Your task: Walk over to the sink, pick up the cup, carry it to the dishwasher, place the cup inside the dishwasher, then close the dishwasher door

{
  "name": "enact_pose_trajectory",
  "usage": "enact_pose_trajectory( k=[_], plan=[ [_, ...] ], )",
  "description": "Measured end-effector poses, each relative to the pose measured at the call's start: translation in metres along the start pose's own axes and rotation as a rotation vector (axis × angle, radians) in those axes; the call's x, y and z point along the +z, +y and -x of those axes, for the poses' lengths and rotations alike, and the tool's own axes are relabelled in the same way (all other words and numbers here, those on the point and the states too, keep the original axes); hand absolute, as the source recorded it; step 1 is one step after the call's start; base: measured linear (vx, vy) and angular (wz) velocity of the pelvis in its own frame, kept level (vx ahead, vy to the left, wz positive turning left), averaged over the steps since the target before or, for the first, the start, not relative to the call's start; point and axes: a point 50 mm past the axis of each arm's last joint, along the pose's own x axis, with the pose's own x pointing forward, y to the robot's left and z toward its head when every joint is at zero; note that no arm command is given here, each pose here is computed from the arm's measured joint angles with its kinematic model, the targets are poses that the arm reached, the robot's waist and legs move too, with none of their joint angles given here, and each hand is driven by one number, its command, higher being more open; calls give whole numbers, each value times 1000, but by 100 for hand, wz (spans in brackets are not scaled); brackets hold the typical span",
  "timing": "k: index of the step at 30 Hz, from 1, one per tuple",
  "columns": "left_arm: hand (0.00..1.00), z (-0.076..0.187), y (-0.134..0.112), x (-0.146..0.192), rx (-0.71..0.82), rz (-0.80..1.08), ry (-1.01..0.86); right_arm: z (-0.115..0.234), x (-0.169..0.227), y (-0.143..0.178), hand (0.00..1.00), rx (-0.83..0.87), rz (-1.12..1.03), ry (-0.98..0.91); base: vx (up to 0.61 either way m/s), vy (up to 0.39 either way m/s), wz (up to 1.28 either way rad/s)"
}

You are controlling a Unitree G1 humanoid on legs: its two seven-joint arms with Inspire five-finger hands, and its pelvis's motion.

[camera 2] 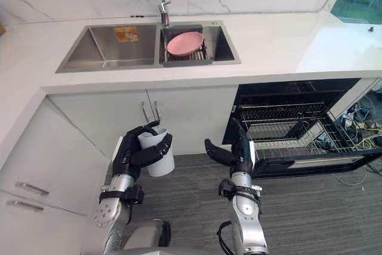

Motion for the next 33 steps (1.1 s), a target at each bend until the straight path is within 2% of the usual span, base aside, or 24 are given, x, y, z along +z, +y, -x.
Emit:
enact_pose_trajectory(
  k=[5, 10, 14, 19, 23, 27, 33],
  plan=[
    [30, 4, 1, 2, 12, -19, -7, 3, 27, 29, 90, 129, -54, -120, 227, 114, -98],
    [30, 4, 4, 3, 32, -21, -24, 1, 33, 50, 90, 243, -68, -163, 232, -51, -74],
    [30, 4, 2, -21, 94, 10, 73, 1, 17, 37, 90, 238, 1, -95, 339, -61, -42],
    [30, 3, 10, -18, 139, 11, 55, 9, 17, 27, 90, 202, 2, -86, 298, -61, -29],
    [30, -9, 9, -7, 138, 11, -4, 7, 26, 27, 90, 207, -30, -123, 245, 98, -52],
    [30, -18, 17, -7, 150, -34, -6, 8, 11, 27, 90, 231, -26, -57, 188, 166, -50],
    [30, -20, 28, 0, 186, -57, -41, 8, 12, 36, 90, 324, -57, -56, -16, 37, -24]
  ],
)
